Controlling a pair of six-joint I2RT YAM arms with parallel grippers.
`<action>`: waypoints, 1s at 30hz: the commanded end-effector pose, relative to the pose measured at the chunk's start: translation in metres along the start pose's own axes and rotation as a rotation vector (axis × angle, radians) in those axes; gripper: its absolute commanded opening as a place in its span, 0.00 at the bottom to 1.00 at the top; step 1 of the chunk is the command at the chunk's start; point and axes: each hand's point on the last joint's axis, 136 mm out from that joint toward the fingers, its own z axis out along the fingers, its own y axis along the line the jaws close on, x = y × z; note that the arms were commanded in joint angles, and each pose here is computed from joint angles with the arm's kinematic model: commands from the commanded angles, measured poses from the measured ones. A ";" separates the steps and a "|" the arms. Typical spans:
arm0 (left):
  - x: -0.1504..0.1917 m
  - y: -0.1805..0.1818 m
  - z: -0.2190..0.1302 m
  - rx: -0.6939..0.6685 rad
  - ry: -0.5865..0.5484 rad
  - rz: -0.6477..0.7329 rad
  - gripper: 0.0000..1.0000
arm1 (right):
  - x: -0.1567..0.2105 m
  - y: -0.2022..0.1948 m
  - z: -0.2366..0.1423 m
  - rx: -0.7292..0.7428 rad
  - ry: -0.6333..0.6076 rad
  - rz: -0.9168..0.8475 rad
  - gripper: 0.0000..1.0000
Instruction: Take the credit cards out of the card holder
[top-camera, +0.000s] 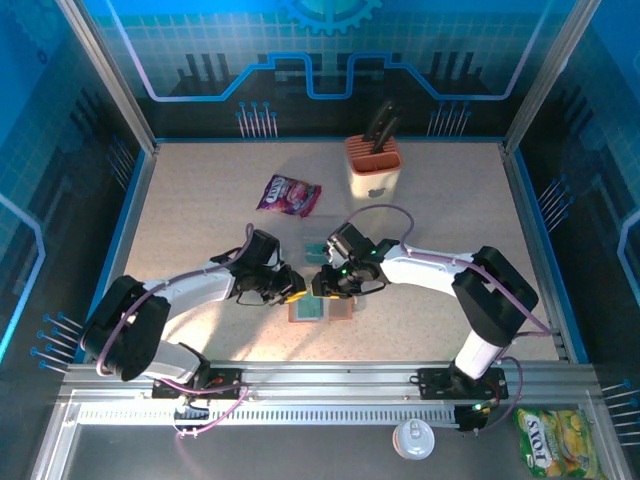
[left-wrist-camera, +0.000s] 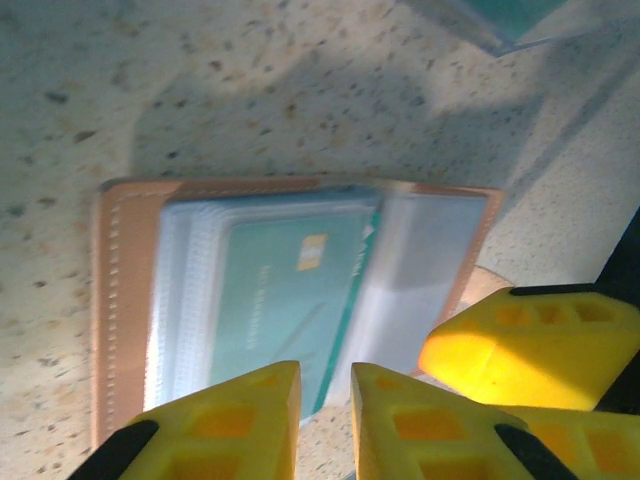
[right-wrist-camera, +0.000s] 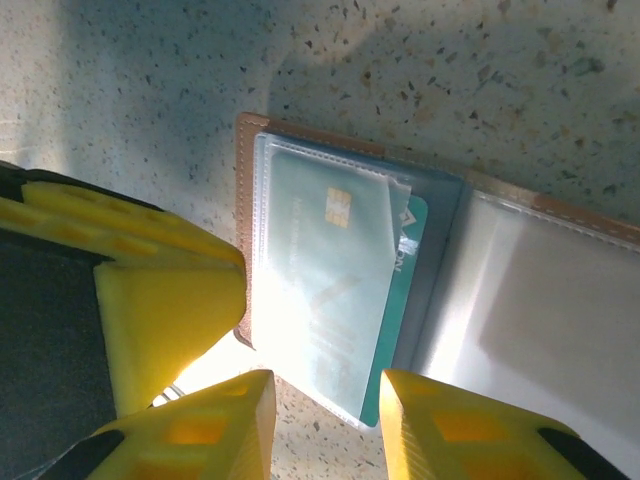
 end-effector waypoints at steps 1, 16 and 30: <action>0.002 0.004 -0.002 0.008 -0.002 0.016 0.21 | 0.000 0.009 0.004 -0.016 0.015 0.001 0.34; 0.004 0.020 -0.001 -0.042 -0.011 0.003 0.15 | 0.000 0.008 0.015 -0.018 0.050 0.007 0.34; 0.006 0.033 0.004 -0.084 -0.003 -0.011 0.09 | 0.001 0.007 0.022 -0.025 0.069 0.009 0.33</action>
